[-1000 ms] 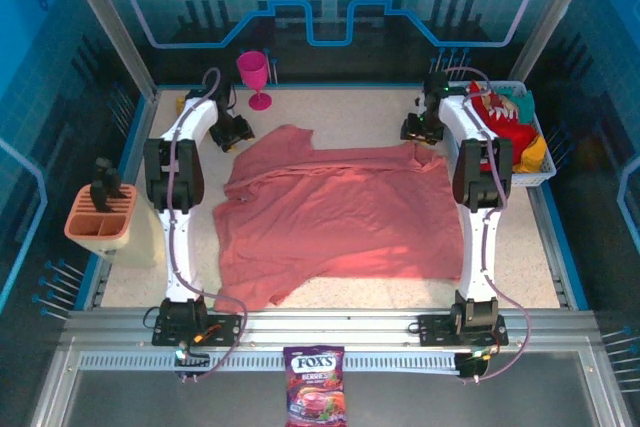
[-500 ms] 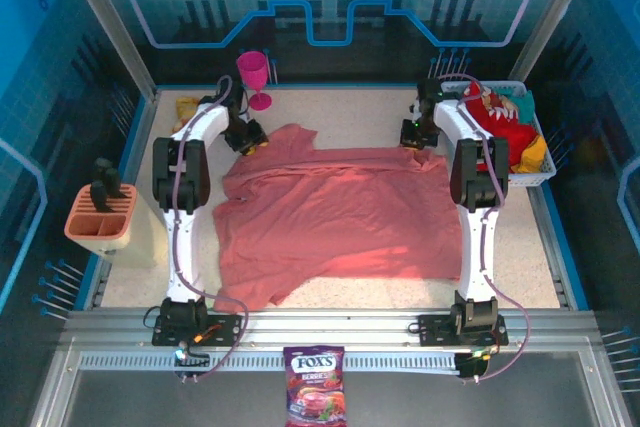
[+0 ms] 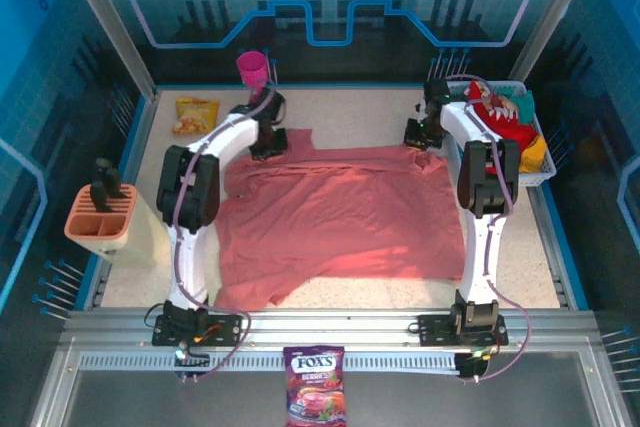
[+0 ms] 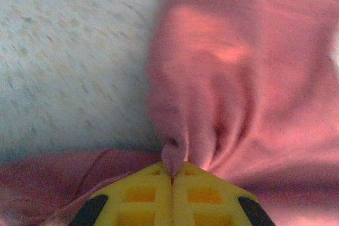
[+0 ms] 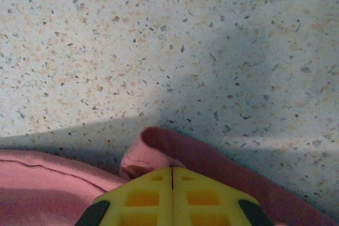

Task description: Fold and stack the t-shirts

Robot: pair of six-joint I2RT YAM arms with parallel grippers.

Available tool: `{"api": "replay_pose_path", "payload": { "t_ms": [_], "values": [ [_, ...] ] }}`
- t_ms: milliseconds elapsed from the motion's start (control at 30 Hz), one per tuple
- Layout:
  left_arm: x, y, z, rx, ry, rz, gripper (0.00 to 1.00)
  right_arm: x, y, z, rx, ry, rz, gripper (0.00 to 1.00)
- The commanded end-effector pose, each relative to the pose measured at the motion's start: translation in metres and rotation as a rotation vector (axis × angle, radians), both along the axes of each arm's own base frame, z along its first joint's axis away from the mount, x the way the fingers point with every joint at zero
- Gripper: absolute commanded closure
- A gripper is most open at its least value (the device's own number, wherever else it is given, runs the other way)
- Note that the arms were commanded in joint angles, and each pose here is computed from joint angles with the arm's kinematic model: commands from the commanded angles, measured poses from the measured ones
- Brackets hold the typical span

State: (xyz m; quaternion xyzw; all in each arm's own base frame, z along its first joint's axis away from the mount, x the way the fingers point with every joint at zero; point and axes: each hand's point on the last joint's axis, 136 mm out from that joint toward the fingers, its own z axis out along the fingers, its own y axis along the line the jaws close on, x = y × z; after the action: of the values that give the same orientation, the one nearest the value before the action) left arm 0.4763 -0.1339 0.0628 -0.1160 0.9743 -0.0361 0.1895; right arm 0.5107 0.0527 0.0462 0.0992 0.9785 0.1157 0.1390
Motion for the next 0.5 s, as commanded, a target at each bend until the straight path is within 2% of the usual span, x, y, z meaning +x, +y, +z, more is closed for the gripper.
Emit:
{"api": "replay_pose_path", "payload": {
  "t_ms": [0,33,100,200,267,333,467],
  "values": [
    [-0.037,-0.014,0.019,0.281,-0.063,-0.08,1.0,0.001,-0.003,0.018,0.029,-0.035,-0.028,1.0],
    [-0.048,-0.024,0.019,0.351,-0.077,-0.117,0.99,0.001,-0.004,0.019,0.033,-0.037,-0.03,1.0],
    [-0.067,-0.04,0.015,0.477,-0.087,-0.187,0.89,0.001,-0.005,0.019,0.035,-0.036,-0.031,1.0],
    [-0.091,-0.055,-0.005,0.523,-0.017,-0.263,0.76,0.002,-0.005,0.018,0.042,-0.034,-0.033,1.0],
    [-0.098,-0.054,-0.011,0.491,0.022,-0.262,0.53,0.002,-0.003,0.018,0.053,-0.034,-0.032,1.0],
    [-0.096,-0.05,0.0,0.42,0.016,-0.237,0.48,0.001,-0.002,0.017,0.06,-0.03,-0.03,1.0],
    [-0.079,-0.047,0.05,0.208,-0.089,-0.197,0.33,-0.002,-0.002,0.015,0.055,-0.024,-0.029,1.0]
  ]
}}
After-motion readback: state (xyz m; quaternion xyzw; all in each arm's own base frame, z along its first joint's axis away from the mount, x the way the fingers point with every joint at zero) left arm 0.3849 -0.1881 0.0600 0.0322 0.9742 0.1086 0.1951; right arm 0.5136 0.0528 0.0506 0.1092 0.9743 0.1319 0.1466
